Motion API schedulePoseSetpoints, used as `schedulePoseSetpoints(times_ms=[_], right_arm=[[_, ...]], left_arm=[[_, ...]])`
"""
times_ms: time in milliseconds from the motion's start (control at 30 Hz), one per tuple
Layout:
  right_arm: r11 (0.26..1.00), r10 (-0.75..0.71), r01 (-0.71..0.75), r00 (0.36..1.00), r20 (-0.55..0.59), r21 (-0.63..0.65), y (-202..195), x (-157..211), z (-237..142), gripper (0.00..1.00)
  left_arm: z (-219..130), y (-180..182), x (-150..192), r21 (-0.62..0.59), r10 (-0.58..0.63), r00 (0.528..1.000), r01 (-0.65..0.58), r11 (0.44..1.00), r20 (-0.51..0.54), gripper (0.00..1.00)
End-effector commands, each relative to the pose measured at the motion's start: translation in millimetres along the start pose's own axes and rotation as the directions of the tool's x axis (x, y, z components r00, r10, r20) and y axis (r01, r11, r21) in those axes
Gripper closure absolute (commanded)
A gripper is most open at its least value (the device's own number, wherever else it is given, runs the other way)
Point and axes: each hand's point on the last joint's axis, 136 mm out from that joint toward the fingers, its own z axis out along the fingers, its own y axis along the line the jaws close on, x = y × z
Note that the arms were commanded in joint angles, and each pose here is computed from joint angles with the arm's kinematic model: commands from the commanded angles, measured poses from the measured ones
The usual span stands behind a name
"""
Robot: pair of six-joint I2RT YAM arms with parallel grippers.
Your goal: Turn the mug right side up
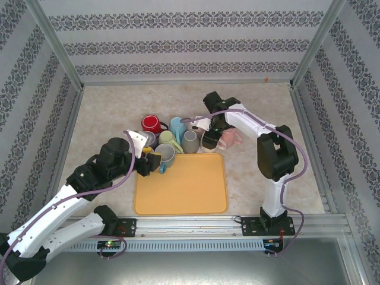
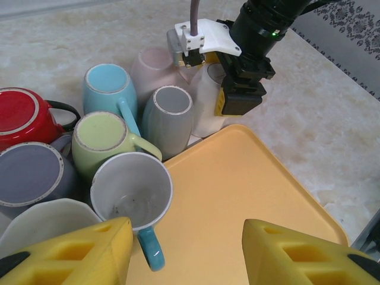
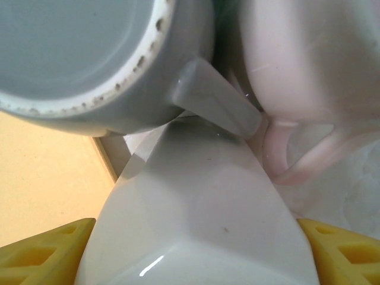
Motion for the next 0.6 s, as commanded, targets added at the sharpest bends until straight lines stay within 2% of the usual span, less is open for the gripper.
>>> schedulePoseSetpoints(times_ms=[0,167,400,500,567], right_arm=[[0.997,-0.027,0.024,0.999,0.038,0.078,-5.6,-3.6,-36.9,0.36],[0.991,-0.008,-0.002,0.997,0.076,0.135,-4.3,-7.6,-78.7,0.37],[0.98,0.101,-0.145,0.951,0.291,0.134,18.5,-22.5,-146.8,0.39],[0.958,0.212,-0.275,0.864,0.456,0.076,23.7,-30.4,-182.4,0.4],[0.939,0.282,-0.344,0.777,0.562,0.005,27.4,-36.1,-207.1,0.43]], left_arm=[[-0.2,6.9,-6.9,-0.03,0.011,0.999,-0.01,1.0,0.038,0.47],[0.2,8.9,-7.6,-0.038,0.003,0.999,-0.002,0.999,0.037,0.47],[-1.3,9.6,-12.1,-0.04,-0.016,0.999,0.017,0.999,0.046,0.47],[-0.6,5.6,-15.4,-0.019,-0.046,0.998,0.047,0.999,0.048,0.46],[0.1,-0.5,-19.0,0.014,-0.077,0.996,0.076,0.997,0.051,0.46]])
